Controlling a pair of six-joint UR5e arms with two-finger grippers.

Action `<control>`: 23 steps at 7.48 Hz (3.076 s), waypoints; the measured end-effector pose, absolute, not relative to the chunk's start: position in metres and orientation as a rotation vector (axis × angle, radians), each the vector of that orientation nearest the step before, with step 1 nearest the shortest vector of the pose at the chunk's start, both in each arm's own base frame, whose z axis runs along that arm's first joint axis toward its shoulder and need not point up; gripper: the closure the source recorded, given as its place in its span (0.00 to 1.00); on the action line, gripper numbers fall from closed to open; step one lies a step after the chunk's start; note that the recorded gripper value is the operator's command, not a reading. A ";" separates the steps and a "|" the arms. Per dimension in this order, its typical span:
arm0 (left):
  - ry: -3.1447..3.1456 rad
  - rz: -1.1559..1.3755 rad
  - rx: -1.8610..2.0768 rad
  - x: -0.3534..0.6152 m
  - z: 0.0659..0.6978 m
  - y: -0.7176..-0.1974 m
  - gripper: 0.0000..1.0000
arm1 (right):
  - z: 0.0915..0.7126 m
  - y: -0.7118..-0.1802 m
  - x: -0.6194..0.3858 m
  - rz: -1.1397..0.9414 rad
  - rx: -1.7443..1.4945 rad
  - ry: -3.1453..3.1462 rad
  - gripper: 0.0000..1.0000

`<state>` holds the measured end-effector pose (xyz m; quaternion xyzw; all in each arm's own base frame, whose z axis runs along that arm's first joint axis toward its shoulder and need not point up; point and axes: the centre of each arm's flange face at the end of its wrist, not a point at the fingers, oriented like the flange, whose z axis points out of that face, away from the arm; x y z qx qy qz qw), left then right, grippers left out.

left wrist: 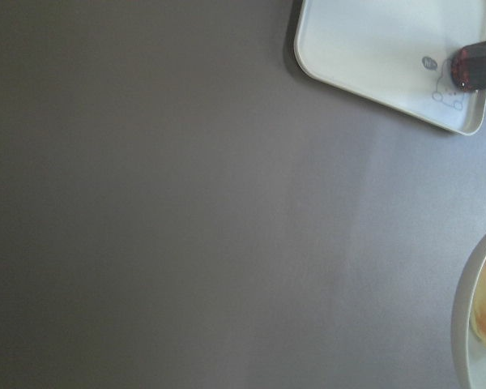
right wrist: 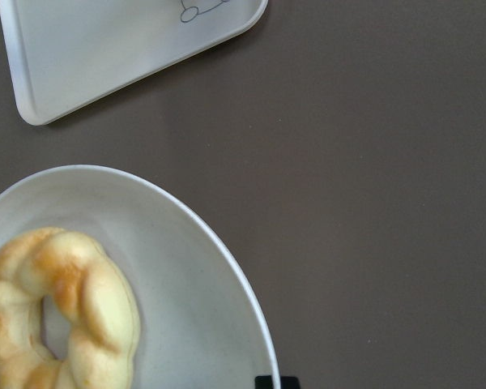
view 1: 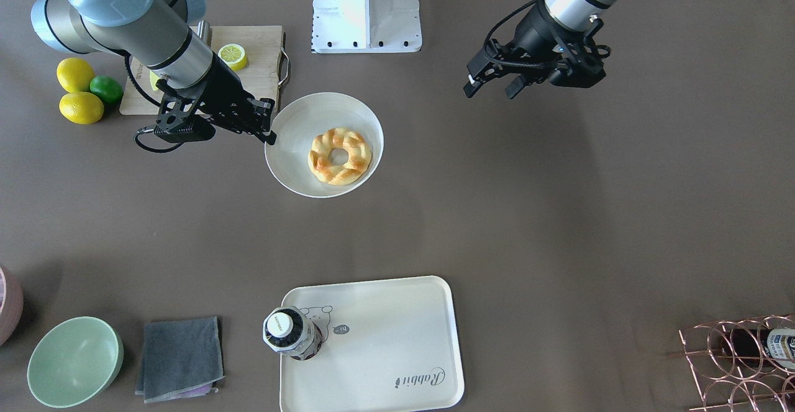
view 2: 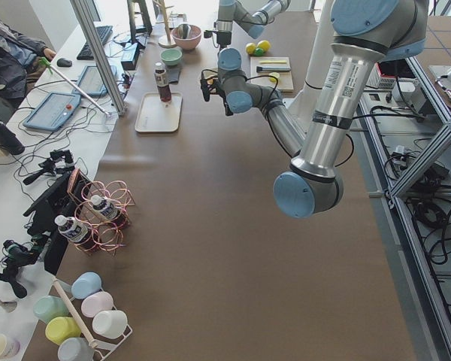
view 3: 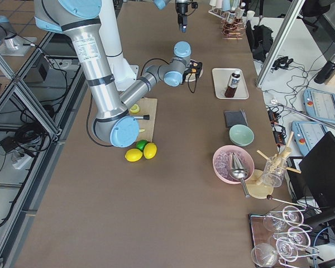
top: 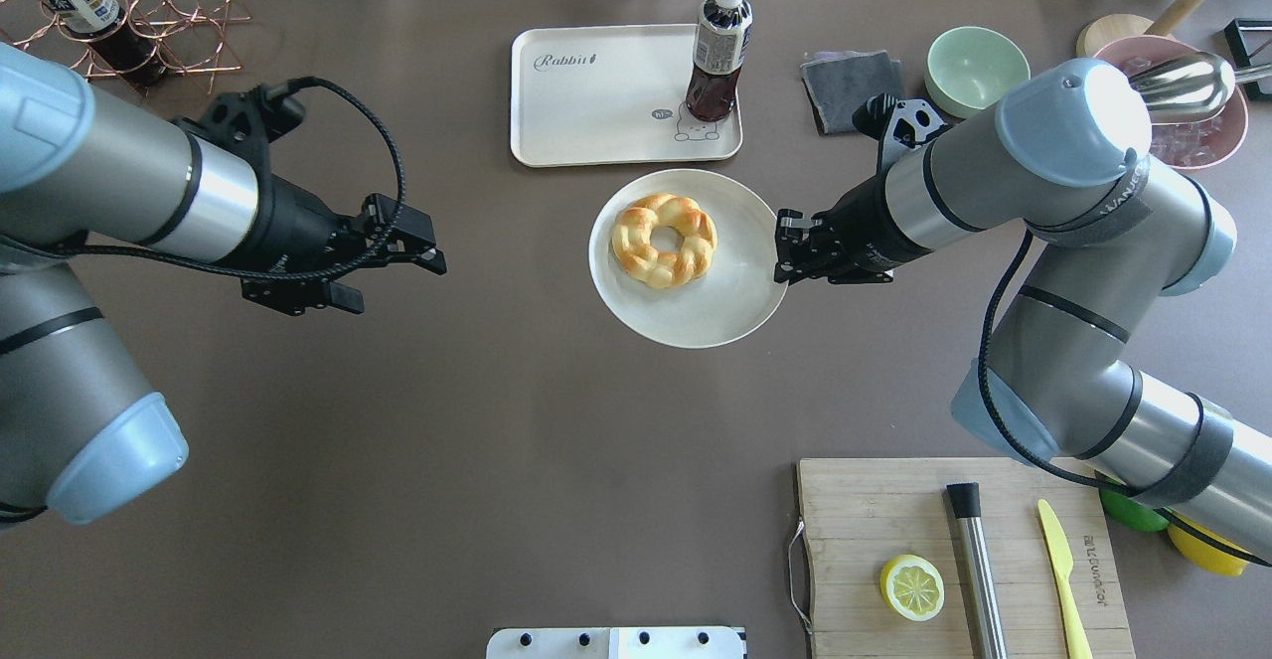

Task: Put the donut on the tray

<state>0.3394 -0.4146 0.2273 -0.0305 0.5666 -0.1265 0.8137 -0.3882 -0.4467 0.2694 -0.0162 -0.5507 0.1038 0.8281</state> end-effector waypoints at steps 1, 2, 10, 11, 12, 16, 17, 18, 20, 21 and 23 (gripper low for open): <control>1.203 -0.283 -0.063 0.369 0.220 -0.403 0.15 | 0.267 -0.444 -0.390 0.215 -0.035 -1.173 1.00; 1.200 -0.300 -0.063 0.394 0.212 -0.396 0.16 | 0.265 -0.441 -0.392 0.207 -0.037 -1.176 1.00; 1.211 -0.363 -0.110 0.433 0.192 -0.385 0.25 | 0.247 -0.403 -0.420 0.136 -0.040 -1.199 1.00; 1.209 -0.368 -0.105 0.435 0.191 -0.386 0.29 | 0.240 -0.400 -0.426 0.137 -0.033 -1.193 1.00; 1.208 -0.369 -0.103 0.436 0.191 -0.385 0.29 | 0.225 -0.398 -0.431 0.141 -0.033 -1.178 1.00; 1.207 -0.381 -0.111 0.437 0.192 -0.383 0.35 | 0.206 -0.397 -0.435 0.155 -0.050 -1.135 1.00; 1.206 -0.385 -0.113 0.436 0.193 -0.382 0.36 | 0.205 -0.397 -0.435 0.154 -0.049 -1.136 1.00; 1.207 -0.386 -0.115 0.436 0.194 -0.382 0.39 | 0.202 -0.397 -0.434 0.152 -0.047 -1.142 1.00; 1.208 -0.387 -0.116 0.436 0.193 -0.382 0.40 | 0.197 -0.394 -0.431 0.146 -0.043 -1.154 1.00; 1.209 -0.386 -0.117 0.435 0.193 -0.381 0.40 | 0.197 -0.393 -0.430 0.146 -0.043 -1.155 1.00; 1.209 -0.384 -0.119 0.436 0.193 -0.380 0.41 | 0.197 -0.393 -0.429 0.146 -0.043 -1.155 1.00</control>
